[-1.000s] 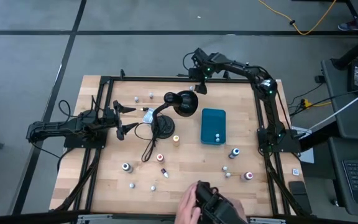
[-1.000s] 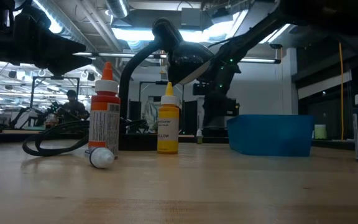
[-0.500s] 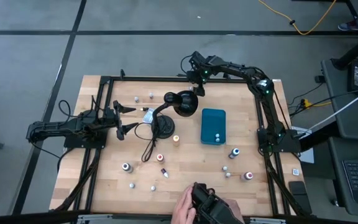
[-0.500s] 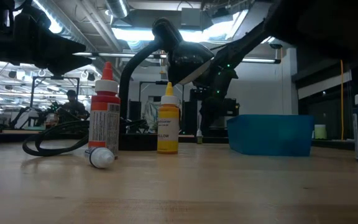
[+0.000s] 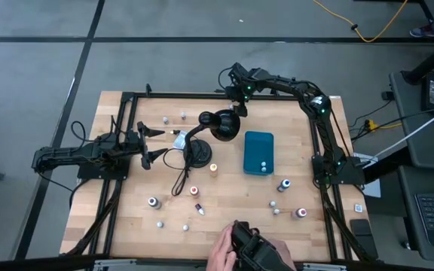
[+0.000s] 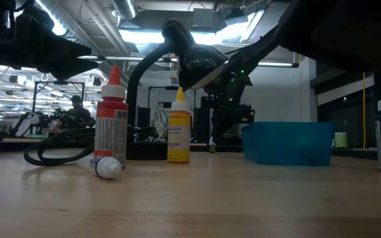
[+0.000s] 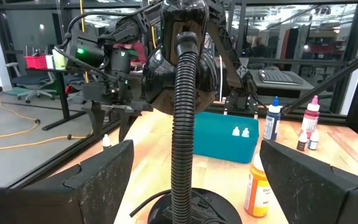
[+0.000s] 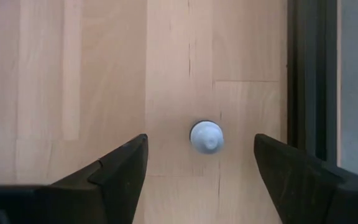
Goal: Pick & Place food coloring
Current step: Put the small green food coloring bottle into the blue bin
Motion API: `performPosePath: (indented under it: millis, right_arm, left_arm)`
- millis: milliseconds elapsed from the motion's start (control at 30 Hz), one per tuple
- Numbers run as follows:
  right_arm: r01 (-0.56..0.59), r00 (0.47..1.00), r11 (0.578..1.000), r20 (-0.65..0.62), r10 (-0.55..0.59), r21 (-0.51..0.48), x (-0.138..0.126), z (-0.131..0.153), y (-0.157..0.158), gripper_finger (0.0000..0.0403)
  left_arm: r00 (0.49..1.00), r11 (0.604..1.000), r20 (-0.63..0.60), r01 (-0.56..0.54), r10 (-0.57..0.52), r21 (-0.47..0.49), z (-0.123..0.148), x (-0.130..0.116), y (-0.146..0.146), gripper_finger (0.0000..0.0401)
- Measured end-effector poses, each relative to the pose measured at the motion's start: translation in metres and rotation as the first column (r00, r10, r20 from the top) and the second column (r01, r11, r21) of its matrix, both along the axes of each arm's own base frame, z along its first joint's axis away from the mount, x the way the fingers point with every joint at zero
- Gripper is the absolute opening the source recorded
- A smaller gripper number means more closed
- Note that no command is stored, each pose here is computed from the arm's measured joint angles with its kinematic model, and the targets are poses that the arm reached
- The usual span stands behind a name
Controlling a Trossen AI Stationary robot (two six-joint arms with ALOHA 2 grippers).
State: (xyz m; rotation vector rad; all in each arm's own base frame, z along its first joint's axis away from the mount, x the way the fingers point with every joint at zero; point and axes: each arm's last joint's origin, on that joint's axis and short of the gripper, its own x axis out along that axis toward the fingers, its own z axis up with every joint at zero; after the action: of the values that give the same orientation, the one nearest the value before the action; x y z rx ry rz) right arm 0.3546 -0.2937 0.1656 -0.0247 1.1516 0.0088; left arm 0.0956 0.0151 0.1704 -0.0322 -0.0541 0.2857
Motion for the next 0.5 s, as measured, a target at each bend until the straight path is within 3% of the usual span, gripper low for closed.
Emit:
performPosePath:
  millis: [500]
  right_arm:
    - [-0.004, 1.0, 1.0, 0.004, 0.004, -0.002, 0.0017, 0.0003, 0.0015, 0.0172]
  left_arm:
    - [1.0, 1.0, 0.0, 0.0, 0.0, 0.0, -0.0001, 0.0, 0.0, 0.0345]
